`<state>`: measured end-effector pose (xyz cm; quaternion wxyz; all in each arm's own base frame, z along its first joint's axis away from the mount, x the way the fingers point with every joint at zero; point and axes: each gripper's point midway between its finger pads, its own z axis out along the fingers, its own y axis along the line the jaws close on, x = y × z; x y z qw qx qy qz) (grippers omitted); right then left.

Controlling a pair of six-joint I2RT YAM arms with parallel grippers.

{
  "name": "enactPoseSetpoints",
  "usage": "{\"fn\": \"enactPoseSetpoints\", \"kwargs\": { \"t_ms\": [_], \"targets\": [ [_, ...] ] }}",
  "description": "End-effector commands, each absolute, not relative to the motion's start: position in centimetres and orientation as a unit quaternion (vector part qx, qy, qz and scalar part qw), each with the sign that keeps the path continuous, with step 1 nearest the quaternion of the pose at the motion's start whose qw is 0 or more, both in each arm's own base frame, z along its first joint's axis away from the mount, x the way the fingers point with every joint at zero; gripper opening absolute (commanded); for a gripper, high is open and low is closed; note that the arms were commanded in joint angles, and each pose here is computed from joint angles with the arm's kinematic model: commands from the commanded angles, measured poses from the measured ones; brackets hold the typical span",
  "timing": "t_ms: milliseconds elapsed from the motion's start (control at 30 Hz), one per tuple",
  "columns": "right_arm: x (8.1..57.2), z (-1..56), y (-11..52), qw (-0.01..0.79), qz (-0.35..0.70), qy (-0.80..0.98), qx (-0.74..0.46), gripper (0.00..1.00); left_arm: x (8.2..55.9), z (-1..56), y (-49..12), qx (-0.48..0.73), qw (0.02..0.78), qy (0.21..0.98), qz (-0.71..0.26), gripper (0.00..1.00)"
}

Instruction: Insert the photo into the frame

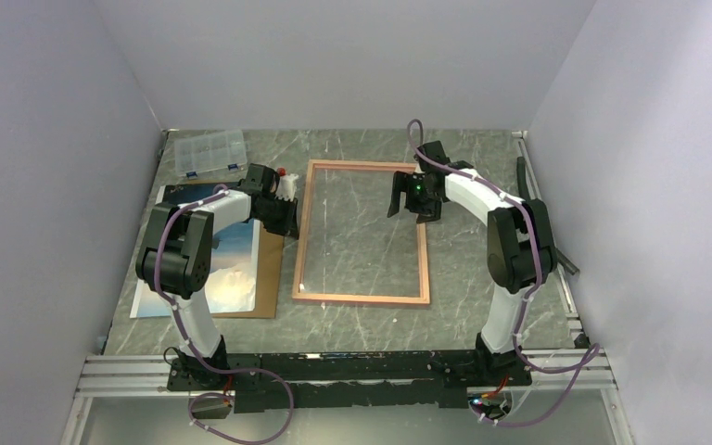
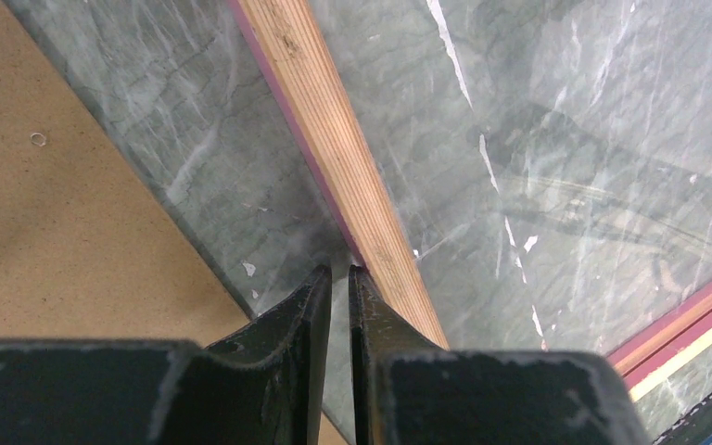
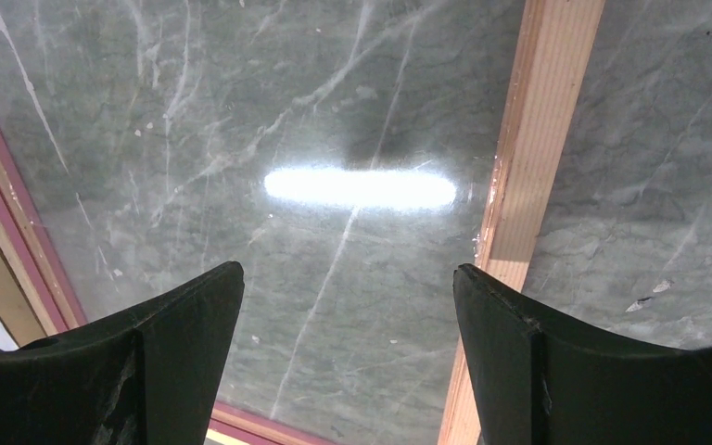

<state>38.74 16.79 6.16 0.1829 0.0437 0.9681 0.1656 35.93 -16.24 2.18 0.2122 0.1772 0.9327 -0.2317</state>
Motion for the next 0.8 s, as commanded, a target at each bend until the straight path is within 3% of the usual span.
{"fn": "enactPoseSetpoints", "kwargs": {
  "t_ms": [0,200,433,767],
  "targets": [
    [40.1,7.2,17.1,0.203,0.167,0.964,0.041,0.87,35.4,2.3,-17.3,0.173,0.206,0.929,-0.253,0.19],
    [40.2,7.1,16.7,0.206,0.156,0.965,0.045,0.87,35.6,2.7,-17.2,0.173,0.209,0.929,-0.252,0.19],
    [40.9,11.2,16.7,0.257,0.161,0.951,0.055,0.85,36.2,3.9,-17.4,0.176,0.221,0.924,-0.257,0.19],
    [38.2,14.2,15.7,0.295,0.167,0.937,0.082,0.86,36.6,3.4,-20.2,0.203,0.216,0.918,-0.264,0.19]
  ]
}}
